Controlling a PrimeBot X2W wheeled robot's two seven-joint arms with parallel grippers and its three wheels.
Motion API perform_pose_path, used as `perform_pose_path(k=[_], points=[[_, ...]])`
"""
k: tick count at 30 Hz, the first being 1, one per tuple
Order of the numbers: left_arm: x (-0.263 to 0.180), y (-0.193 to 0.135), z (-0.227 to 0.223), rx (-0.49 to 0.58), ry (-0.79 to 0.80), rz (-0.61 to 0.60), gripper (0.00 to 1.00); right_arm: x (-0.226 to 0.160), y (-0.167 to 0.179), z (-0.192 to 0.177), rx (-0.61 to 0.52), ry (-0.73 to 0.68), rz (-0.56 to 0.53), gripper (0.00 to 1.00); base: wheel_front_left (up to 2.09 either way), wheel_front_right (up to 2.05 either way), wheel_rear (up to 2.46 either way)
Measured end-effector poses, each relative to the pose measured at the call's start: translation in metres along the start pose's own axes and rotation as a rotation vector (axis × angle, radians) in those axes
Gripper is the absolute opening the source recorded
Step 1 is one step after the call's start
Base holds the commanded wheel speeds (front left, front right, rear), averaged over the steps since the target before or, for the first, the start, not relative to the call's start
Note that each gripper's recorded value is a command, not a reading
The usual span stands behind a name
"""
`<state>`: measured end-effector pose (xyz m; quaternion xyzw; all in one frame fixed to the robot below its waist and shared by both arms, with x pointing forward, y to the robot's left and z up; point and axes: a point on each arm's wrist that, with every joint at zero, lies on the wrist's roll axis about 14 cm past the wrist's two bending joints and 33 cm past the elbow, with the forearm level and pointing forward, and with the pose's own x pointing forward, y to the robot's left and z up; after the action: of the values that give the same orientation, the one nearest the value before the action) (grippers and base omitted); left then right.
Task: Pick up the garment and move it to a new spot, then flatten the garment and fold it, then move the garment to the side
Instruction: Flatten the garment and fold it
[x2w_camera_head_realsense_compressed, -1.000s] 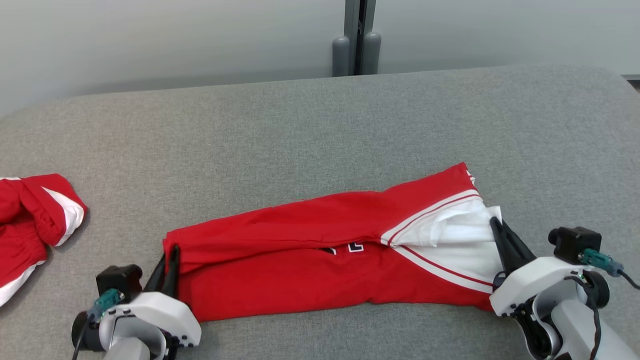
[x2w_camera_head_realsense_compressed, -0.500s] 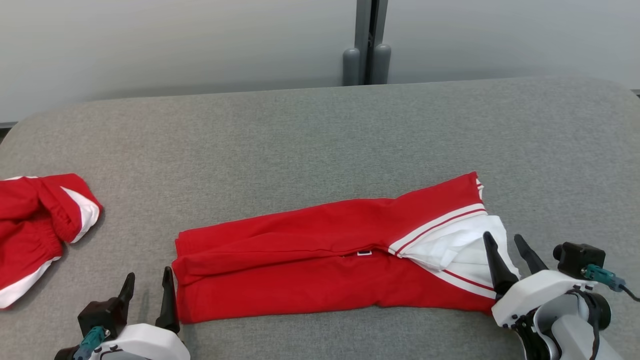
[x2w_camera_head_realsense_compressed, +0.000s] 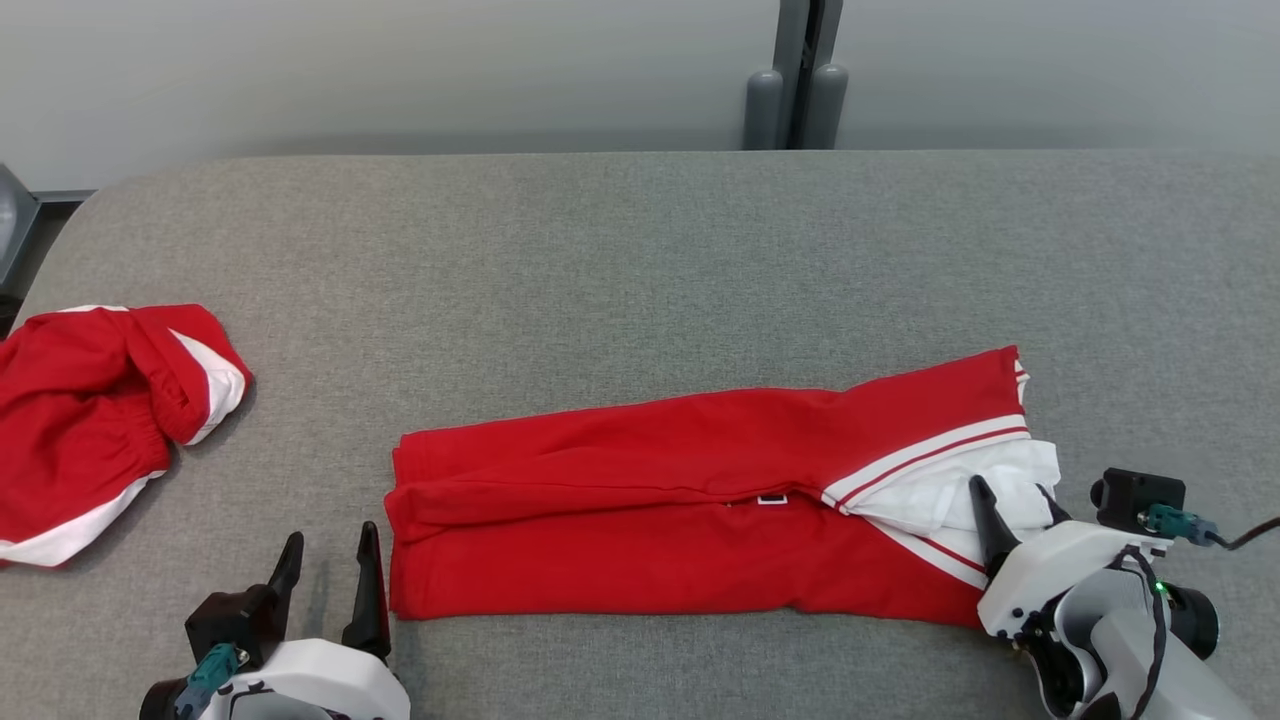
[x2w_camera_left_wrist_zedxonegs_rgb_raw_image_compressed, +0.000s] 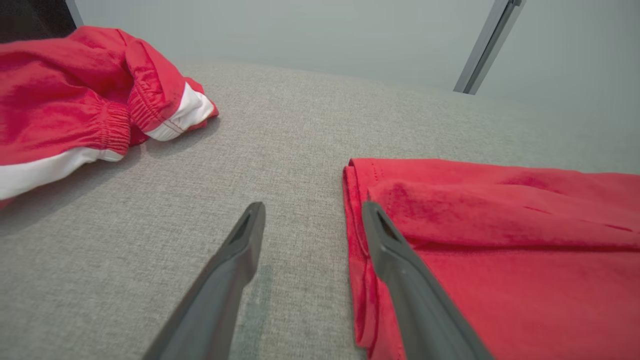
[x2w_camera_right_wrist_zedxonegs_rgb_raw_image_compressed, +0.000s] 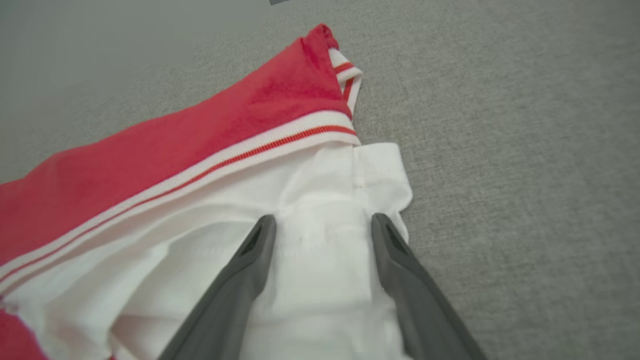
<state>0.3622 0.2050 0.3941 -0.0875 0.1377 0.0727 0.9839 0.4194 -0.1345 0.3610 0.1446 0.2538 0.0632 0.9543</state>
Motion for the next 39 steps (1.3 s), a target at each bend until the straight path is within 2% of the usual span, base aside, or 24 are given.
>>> perform_pose_path(k=[1,5,12,18,23,26,32,34,35,39], points=[[0.0,0.0,0.0,-0.002,0.0,0.002,1.0,0.001,0.003,0.0,0.008,0.002,0.005,0.0,0.0,0.0,0.0],[-0.001,0.002,0.003,-0.009,-0.009,0.006,1.0,0.004,0.011,-0.003,0.056,0.015,0.016,0.0,0.0,0.0,0.0],[-0.002,-0.001,0.005,-0.014,-0.018,-0.001,1.0,0.0,-0.01,0.01,0.081,-0.043,-0.033,0.0,0.0,0.0,0.0],[-0.003,-0.009,0.005,-0.017,-0.016,-0.025,1.0,-0.009,-0.048,0.044,0.095,-0.142,-0.118,0.0,0.0,0.0,0.0],[-0.001,-0.019,0.005,-0.02,-0.016,-0.05,1.0,-0.013,-0.045,0.075,0.075,-0.241,-0.092,0.0,0.0,0.0,0.0],[-0.001,-0.025,0.005,-0.023,-0.015,-0.066,1.0,-0.012,-0.016,0.072,0.068,-0.253,-0.021,0.0,0.0,0.0,0.0],[-0.003,-0.029,0.004,-0.032,-0.01,-0.078,1.0,-0.013,0.064,0.064,0.063,-0.249,0.195,0.0,0.0,0.0,0.0],[-0.005,-0.028,0.004,-0.034,-0.011,-0.076,1.0,-0.015,0.089,0.057,0.062,-0.221,0.264,0.0,0.0,0.0,0.0],[-0.008,-0.026,0.004,-0.034,-0.015,-0.072,1.0,-0.017,0.114,0.048,0.055,-0.186,0.336,0.0,0.0,0.0,0.0],[-0.014,-0.019,0.006,-0.036,-0.022,-0.055,1.0,-0.023,0.162,0.03,0.046,-0.114,0.464,0.0,0.0,0.0,0.0]])
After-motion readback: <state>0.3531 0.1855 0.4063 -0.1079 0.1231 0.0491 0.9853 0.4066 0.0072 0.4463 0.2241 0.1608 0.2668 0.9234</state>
